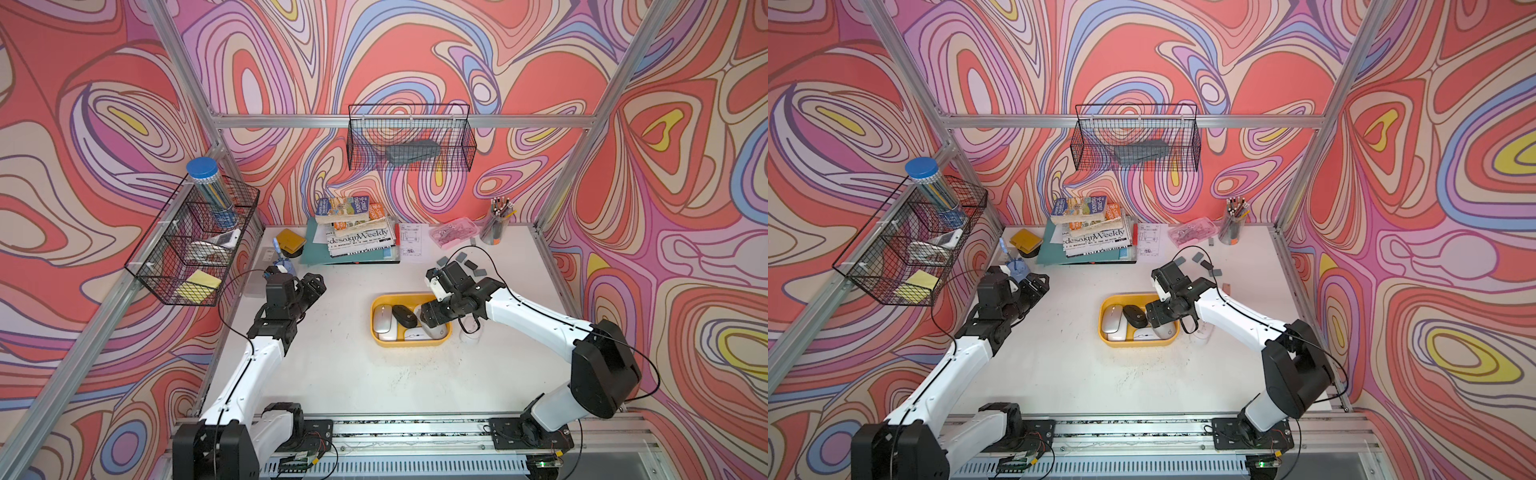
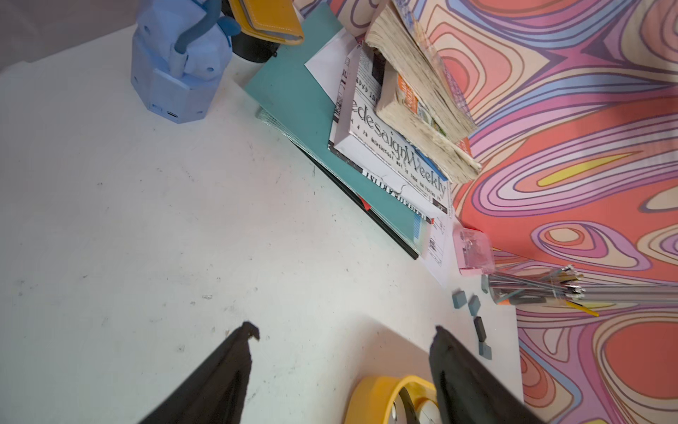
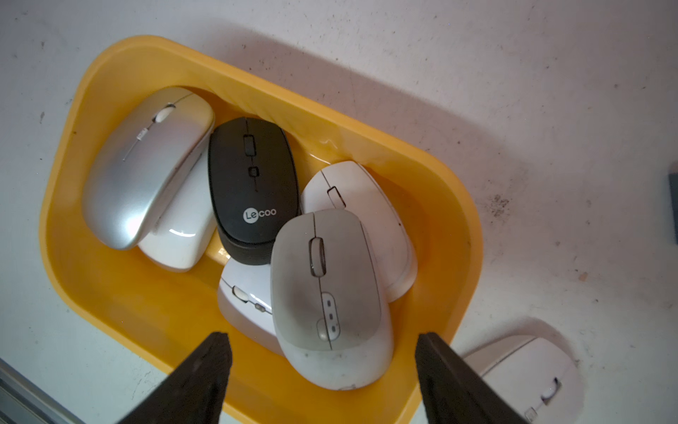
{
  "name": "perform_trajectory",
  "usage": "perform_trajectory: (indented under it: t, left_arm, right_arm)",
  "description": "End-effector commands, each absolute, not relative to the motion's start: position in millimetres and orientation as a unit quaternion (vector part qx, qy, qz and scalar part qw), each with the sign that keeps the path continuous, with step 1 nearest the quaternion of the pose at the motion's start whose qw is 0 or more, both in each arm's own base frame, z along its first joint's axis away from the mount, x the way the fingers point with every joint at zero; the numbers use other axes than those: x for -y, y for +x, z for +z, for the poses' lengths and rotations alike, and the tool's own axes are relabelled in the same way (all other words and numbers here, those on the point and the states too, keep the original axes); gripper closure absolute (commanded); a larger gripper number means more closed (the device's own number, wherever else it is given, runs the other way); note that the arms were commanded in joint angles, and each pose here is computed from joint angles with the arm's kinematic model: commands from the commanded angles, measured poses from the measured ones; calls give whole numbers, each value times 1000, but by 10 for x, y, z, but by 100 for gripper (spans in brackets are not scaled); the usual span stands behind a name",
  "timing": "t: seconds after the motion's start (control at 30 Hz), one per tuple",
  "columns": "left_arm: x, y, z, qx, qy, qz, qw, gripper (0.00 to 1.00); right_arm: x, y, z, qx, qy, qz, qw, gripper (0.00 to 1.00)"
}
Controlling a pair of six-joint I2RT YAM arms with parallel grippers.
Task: Take out the mouse from the storage box
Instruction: Pick up the mouse from the storage box.
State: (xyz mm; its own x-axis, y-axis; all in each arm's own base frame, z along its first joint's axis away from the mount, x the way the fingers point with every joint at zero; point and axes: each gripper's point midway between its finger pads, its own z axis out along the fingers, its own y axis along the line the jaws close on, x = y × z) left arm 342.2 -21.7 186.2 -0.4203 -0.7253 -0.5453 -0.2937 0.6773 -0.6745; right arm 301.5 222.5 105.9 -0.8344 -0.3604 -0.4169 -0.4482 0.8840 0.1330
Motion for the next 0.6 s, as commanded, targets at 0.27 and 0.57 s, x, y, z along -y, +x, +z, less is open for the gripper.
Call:
perform_trajectory:
  t: [0.27,0.57]
  left_arm:
    - [276,2752,2252,-823,-266,-237,442,11]
    - [312,2575,2373,-839,-238,-228,433,8]
  right_arm:
    - [-2269,3124,723,-954,-225,94,173,19]
    - [-2205,3054,560,-965,-201,84,148,30]
